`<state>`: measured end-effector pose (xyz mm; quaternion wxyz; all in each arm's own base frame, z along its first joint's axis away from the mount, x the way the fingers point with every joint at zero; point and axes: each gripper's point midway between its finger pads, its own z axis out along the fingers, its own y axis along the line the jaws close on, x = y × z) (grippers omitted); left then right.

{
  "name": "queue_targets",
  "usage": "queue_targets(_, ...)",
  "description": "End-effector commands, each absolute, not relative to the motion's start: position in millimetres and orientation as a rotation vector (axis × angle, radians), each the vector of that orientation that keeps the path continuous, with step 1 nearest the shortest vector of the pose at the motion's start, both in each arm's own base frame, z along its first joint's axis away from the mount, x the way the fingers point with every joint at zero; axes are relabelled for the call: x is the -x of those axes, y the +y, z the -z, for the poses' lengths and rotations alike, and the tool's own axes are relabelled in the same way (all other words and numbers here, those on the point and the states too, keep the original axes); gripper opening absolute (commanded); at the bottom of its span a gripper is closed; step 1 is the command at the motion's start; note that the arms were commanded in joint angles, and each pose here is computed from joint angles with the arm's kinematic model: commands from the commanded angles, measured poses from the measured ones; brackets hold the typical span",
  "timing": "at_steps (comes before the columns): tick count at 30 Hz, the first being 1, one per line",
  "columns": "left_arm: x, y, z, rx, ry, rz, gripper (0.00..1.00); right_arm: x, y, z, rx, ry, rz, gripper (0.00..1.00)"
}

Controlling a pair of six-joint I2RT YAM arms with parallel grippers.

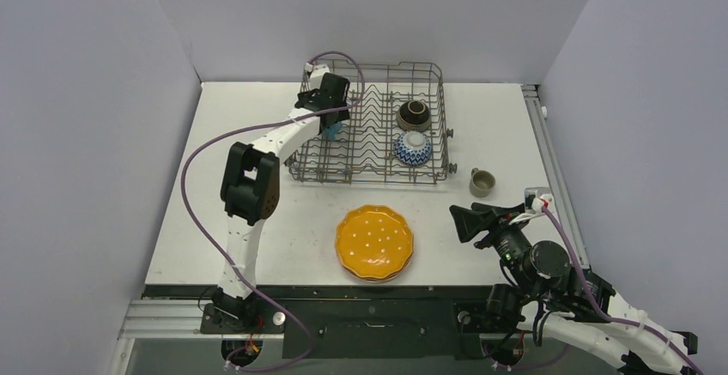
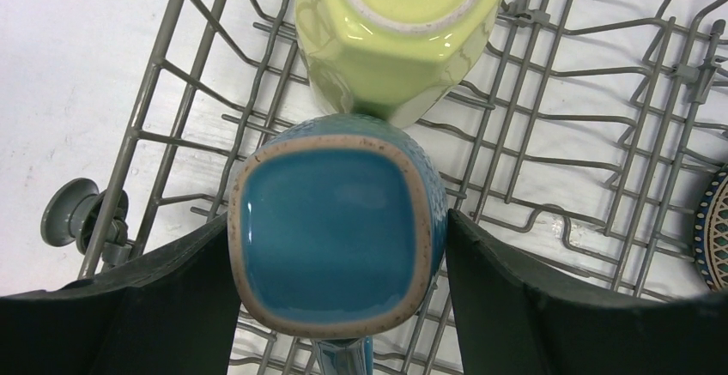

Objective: Load the mixed dishes into the dish rack
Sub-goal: Turn the cup upside down in the dish rack.

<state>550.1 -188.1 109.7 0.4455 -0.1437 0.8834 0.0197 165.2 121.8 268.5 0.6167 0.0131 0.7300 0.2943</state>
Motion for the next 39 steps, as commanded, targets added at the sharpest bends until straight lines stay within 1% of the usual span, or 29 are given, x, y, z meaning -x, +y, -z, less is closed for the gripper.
queue_targets(1, -575.9, -191.5, -154.9, 0.378, 2.054, -0.024, 0.00, -168.6, 121.2, -263.2, -0.032, 1.686, -0.644, 0.58)
queue_targets(15, -571.4, -184.2, -124.7, 0.365, 2.106, -0.099, 0.00, -167.6, 120.3, -260.6, -0.032, 1.693, -0.644, 0.59)
queue_targets(22, -570.8, -176.2, -128.3, 0.363, 2.096, -0.142, 0.00, -167.5, 119.9, -259.5, -0.035, 1.693, -0.645, 0.59)
queue_targets(30, -571.2, -176.2, -118.5, 0.349, 2.130, -0.132, 0.00, -168.4, 121.0, -257.5, -0.030, 1.704, -0.633, 0.59)
queue_targets(32, -570.7, -176.7, -117.8, 0.348, 2.134, -0.128, 0.06, -168.5, 121.0, -256.9, -0.032, 1.708, -0.630, 0.60)
queue_targets(33, -570.6, -176.9, -117.9, 0.349, 2.135, -0.127, 0.13, -168.5, 121.2, -257.3, -0.032, 1.708, -0.631, 0.60)
queue_targets(35, -569.8, -177.3, -118.8, 0.352, 2.137, -0.121, 0.23, -168.5, 121.0, -258.1, -0.035, 1.706, -0.633, 0.60)
queue_targets(39, -567.4, -176.5, -114.9, 0.351, 2.151, -0.122, 0.32, -168.6, 121.8, -257.4, -0.035, 1.710, -0.632, 0.61)
